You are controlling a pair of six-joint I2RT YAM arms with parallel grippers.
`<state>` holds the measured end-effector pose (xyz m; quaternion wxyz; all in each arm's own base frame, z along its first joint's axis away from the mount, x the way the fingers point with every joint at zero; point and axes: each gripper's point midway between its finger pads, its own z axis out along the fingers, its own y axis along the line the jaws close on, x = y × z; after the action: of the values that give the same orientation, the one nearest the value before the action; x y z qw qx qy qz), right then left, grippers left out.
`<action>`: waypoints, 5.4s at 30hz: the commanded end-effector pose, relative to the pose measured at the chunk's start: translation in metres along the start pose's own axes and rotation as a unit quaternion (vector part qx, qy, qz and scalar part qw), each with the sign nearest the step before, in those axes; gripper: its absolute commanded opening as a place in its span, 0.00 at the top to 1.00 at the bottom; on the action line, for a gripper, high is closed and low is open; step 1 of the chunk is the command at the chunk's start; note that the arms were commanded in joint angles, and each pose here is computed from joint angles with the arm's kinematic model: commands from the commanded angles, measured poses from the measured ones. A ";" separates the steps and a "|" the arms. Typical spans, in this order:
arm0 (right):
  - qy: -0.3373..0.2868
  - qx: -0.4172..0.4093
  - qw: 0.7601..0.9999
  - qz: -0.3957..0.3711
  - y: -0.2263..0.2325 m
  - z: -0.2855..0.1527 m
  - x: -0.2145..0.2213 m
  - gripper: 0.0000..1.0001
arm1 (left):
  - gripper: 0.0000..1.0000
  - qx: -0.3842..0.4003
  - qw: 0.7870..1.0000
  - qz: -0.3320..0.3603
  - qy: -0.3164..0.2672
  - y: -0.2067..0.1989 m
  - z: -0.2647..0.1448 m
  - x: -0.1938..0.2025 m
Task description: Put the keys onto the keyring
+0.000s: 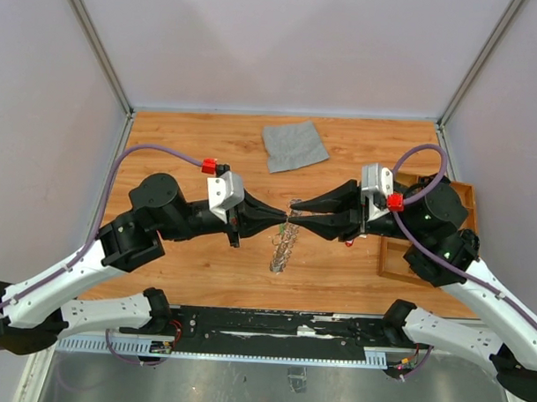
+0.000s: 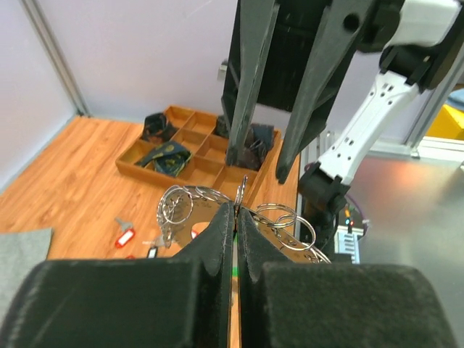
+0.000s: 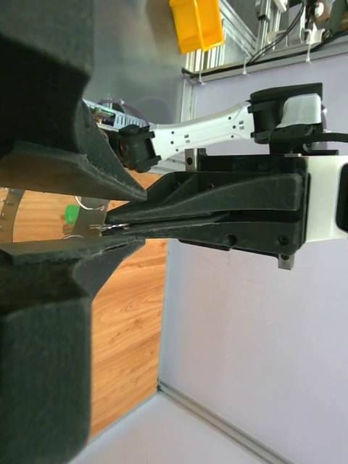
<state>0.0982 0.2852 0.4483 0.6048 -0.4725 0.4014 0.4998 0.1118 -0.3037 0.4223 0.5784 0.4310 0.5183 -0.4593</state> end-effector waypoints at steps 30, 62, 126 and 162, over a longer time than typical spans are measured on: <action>0.217 0.017 0.975 0.047 -0.019 -0.004 0.079 0.69 | 0.99 -0.033 0.974 0.081 0.207 0.030 -0.011 0.048; 0.221 -0.004 0.973 0.065 -0.015 0.002 0.095 0.97 | 1.00 -0.021 0.979 0.076 0.187 0.024 -0.012 0.042; 0.063 0.008 0.998 -0.002 -0.005 -0.001 0.006 0.99 | 0.94 -0.009 0.996 0.054 0.070 0.009 -0.007 0.009; -0.046 0.080 0.995 -0.025 -0.025 -0.003 -0.025 0.99 | 1.00 -0.024 0.998 0.022 0.048 0.014 0.006 0.007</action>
<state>0.1214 0.2837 0.4370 0.6172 -0.4503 0.4513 0.4611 0.1268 -0.3026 0.4182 0.5764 0.4548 0.5463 -0.4032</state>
